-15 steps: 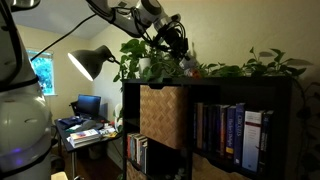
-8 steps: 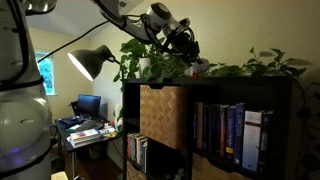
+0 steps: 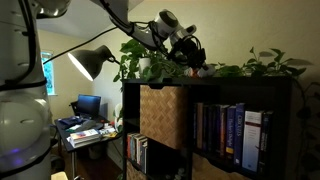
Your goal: Slightly pull the basket and pick up two pairs of socks and place them on top of the book shelf. Push the basket back inward.
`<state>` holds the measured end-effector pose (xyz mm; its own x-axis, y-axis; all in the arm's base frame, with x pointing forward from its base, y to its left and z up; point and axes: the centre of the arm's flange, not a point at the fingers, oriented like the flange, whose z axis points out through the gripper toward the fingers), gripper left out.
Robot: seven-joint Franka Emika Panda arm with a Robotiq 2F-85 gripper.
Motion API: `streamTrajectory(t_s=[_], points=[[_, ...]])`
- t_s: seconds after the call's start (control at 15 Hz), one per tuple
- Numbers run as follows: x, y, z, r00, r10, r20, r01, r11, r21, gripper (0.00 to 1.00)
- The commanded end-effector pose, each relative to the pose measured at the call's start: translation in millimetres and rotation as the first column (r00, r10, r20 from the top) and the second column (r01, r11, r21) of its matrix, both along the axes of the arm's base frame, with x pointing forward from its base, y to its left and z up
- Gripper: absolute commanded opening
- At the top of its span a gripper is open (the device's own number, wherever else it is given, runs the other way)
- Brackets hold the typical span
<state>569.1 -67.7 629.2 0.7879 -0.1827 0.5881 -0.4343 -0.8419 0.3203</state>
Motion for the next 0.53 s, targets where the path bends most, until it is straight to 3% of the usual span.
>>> streamTrajectory(t_s=[0.0, 0.13, 0.2, 0.27, 0.47], points=[[10, -11, -4, 0.998, -0.003, 0.064, 0.003, 1.000, 0.005, 0.06], [11, -12, -4, 0.998, -0.003, 0.057, 0.003, 1.000, 0.004, 0.04], [10, -10, -3, 0.999, -0.006, 0.053, 0.006, 1.000, 0.001, 0.36], [6, -6, 2, 0.999, 0.003, 0.051, -0.003, 1.000, -0.002, 0.37], [-2, 7, 22, 0.996, 0.034, 0.077, -0.033, 0.999, -0.010, 0.55]])
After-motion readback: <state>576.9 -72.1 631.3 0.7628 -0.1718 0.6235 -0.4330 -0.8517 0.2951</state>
